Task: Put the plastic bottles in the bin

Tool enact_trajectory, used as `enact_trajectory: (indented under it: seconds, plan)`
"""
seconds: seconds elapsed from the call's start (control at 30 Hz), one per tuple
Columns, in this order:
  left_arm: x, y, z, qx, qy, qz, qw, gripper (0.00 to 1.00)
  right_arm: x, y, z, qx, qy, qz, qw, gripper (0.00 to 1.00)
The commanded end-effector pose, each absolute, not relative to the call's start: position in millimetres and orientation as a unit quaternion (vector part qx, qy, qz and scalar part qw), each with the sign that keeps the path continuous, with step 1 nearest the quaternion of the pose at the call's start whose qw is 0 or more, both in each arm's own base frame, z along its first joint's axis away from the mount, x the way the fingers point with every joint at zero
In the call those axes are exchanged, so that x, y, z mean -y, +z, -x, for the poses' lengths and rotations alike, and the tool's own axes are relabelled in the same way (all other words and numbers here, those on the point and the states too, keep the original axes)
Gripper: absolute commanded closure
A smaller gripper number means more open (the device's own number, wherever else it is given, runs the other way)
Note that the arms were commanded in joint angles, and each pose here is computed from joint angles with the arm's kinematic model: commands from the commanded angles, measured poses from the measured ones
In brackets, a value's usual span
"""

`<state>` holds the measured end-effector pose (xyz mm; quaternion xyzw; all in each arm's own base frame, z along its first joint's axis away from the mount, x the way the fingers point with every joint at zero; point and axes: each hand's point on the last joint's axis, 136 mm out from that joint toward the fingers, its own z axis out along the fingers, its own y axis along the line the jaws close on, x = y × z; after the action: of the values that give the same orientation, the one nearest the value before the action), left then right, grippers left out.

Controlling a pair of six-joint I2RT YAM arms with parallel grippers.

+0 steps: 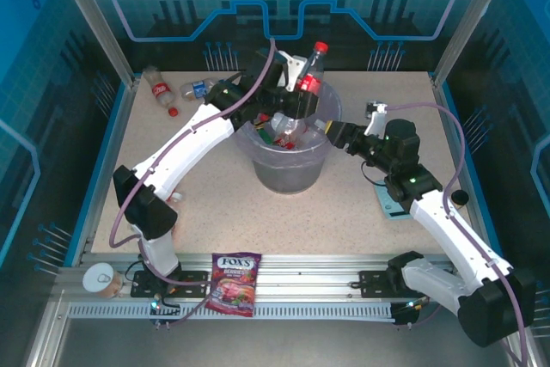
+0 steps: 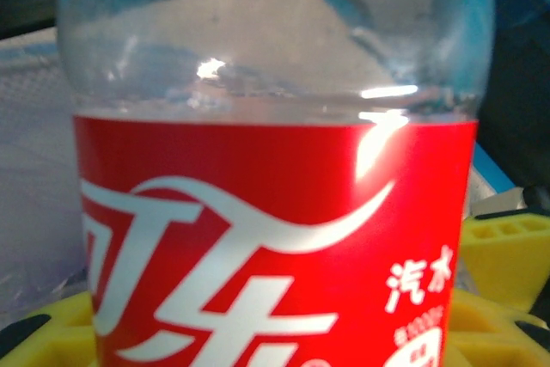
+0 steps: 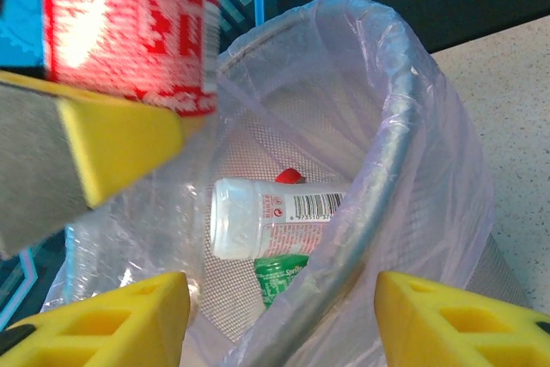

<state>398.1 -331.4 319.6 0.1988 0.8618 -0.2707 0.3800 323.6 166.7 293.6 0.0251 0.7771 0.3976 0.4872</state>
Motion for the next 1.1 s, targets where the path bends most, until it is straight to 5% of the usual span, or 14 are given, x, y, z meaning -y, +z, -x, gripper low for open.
enact_trajectory:
  seconds: [0.0, 0.57, 0.77, 1.07]
  plan:
    - [333, 333, -387, -0.85, -0.287, -0.207, 0.389, 0.57, -172, 300, -321, -0.771, 0.4, -0.008, 0.496, 0.4]
    - [340, 282, -378, -0.862, -0.305, -0.207, 0.347, 0.51, -173, 290, -326, -0.779, 0.389, -0.002, 0.491, 0.4]
    - [340, 281, -371, -0.862, -0.317, -0.207, 0.337, 0.26, -174, 288, -327, -0.78, 0.389, -0.002, 0.49, 0.4]
    - [335, 310, -374, -0.843, -0.325, -0.205, 0.376, 0.17, -174, 292, -326, -0.776, 0.393, -0.002, 0.494, 0.4]
